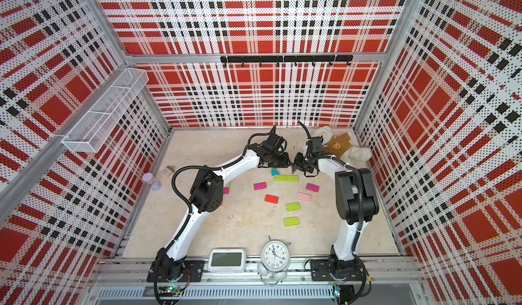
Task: Assemble a carrot with building blocks
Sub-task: Assemble the building block at the center of the board.
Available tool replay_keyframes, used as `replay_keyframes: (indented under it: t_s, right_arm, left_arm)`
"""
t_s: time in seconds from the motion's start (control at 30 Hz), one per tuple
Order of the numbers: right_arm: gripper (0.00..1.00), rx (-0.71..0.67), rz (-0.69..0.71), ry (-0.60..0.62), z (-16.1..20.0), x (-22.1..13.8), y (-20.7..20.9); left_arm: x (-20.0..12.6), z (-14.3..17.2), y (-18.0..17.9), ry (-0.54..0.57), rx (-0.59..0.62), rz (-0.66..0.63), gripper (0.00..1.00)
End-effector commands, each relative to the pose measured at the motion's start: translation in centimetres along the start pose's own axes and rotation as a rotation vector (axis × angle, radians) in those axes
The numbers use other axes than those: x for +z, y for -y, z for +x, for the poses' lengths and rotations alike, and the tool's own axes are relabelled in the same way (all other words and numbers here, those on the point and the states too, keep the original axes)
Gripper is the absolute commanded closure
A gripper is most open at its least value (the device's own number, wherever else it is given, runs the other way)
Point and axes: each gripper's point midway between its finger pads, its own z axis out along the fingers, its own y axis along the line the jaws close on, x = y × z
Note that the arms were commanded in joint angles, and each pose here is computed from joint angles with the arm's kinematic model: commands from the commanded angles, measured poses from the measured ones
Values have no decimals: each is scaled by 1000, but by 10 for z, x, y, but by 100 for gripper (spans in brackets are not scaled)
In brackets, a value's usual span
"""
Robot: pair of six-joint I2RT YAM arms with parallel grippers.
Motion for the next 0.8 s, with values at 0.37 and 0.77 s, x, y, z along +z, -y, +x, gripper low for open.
replay_keyframes:
  t_s: [0.37,0.77]
  right_arm:
    - [89,-17,-16,83,-54,6,15]
    - [89,-12,-9,17,-41,41,27]
  left_arm:
    - [32,15,-4,-60,-30,-23,73]
    - [42,16,-11,-71,-50,-35,74]
